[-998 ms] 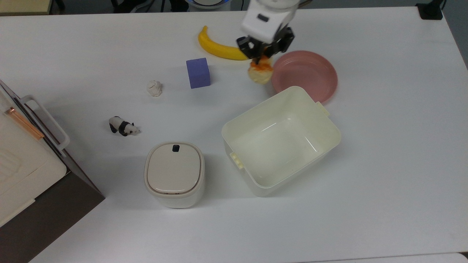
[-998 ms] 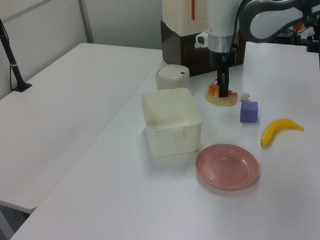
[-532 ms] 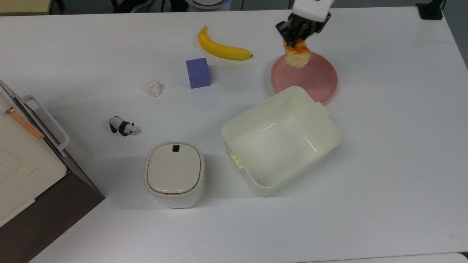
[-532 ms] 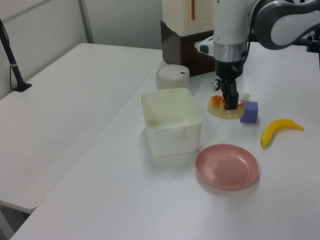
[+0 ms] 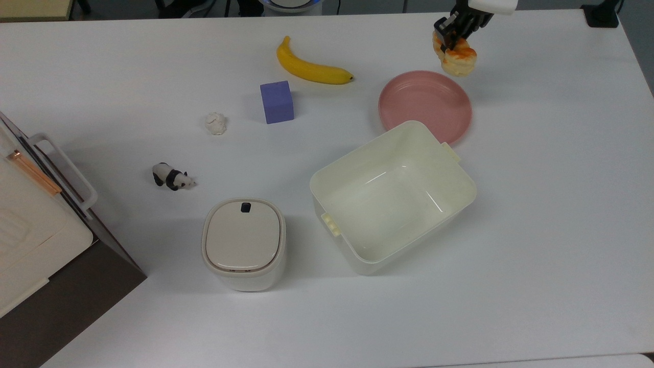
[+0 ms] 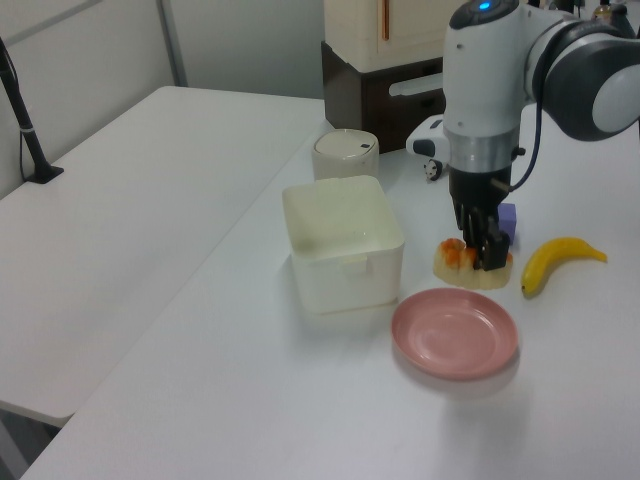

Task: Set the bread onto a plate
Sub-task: 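Lower the bread roll onto the pink plate and open the gripper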

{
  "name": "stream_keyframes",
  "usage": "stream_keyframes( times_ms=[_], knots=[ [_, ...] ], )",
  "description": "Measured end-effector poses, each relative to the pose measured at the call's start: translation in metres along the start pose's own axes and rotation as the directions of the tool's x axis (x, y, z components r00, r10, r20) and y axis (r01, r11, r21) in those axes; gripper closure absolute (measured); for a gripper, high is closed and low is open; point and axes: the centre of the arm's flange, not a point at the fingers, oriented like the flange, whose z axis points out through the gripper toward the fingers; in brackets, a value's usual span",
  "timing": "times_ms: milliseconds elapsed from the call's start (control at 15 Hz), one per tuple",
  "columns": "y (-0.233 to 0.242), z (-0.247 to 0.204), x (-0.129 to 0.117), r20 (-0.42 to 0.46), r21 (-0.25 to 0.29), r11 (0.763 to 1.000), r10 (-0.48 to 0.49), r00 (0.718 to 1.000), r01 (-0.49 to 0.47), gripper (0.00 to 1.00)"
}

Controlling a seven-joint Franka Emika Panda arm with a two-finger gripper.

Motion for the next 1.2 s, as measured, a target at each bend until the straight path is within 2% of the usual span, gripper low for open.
stream_keyframes(
  times_ms=[532,998,1065,1198],
  knots=[
    [0.019,0.009,0.032,-0.005,0.008,1.0,0.03,1.0,-0.03,0.76],
    [0.025,0.066,0.046,0.085,0.013,0.999,0.036,0.996,-0.037,0.74],
    [0.024,0.069,0.046,0.09,0.013,0.999,0.036,0.995,-0.037,0.66],
    [0.024,0.069,0.047,0.089,0.013,0.999,0.035,0.995,-0.037,0.43]
  ],
)
